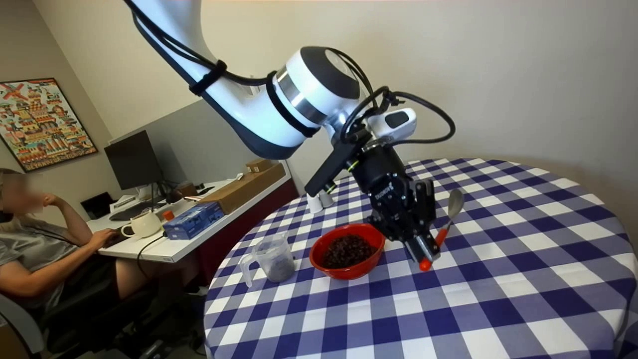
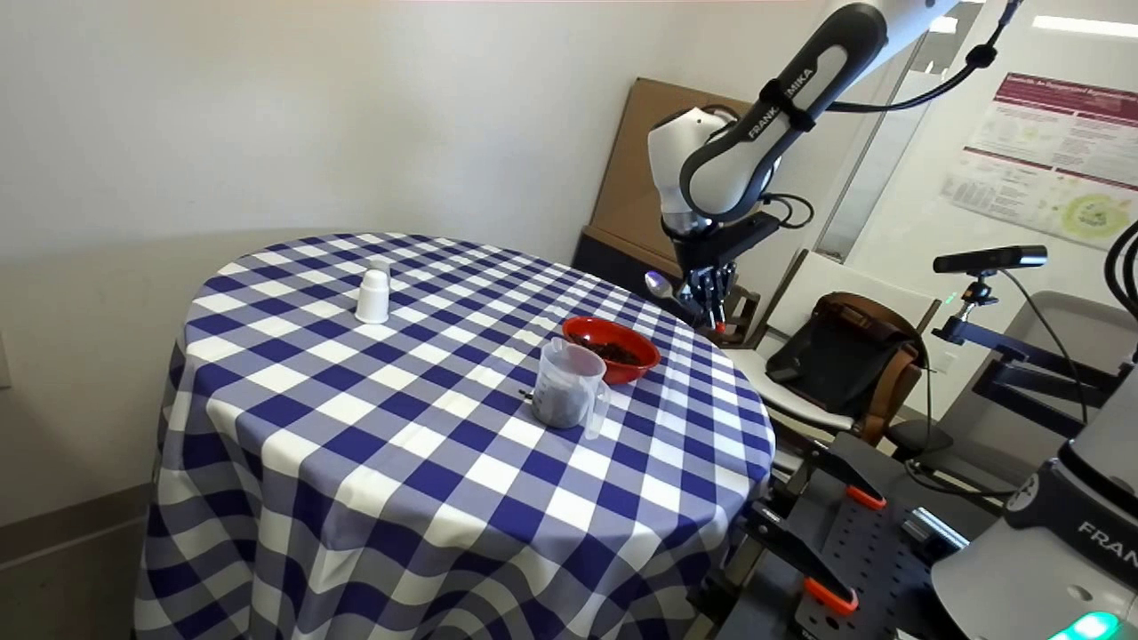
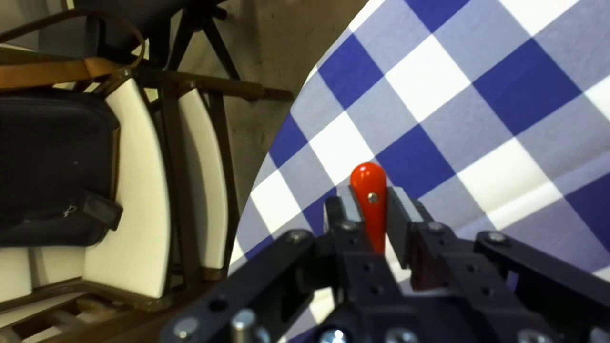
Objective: Pick up the spoon, take one spoon of objects from the red bowl and put it in the measuring cup
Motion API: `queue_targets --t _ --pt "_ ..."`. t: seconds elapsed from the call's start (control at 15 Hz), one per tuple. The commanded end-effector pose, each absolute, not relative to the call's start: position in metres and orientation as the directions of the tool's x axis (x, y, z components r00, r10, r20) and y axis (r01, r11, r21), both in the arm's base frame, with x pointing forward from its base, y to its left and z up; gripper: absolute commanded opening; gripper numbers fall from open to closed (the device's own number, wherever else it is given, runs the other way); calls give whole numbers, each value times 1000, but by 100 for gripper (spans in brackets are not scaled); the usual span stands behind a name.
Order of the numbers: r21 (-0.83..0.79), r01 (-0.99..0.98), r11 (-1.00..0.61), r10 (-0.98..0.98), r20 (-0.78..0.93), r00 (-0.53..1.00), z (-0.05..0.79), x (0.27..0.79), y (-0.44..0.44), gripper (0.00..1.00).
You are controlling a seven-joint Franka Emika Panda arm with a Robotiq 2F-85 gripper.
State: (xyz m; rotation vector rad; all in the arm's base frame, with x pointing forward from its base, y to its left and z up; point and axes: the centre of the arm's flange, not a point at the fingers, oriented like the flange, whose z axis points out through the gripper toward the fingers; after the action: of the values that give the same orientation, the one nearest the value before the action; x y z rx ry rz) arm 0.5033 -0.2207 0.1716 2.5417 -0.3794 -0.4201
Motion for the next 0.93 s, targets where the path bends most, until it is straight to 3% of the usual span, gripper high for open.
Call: queue_targets --t 0.0,0.67,0.73,0.87 --pt "479 -142 -866 -331 -337 882 142 487 -226 5" --pt "336 -164 -927 -309 -444 841 106 469 -242 5" --pt "329 -169 -929 -312 -449 837 104 467 -242 44" --pt "327 -180 -928 -321 -454 831 100 464 -241 50"
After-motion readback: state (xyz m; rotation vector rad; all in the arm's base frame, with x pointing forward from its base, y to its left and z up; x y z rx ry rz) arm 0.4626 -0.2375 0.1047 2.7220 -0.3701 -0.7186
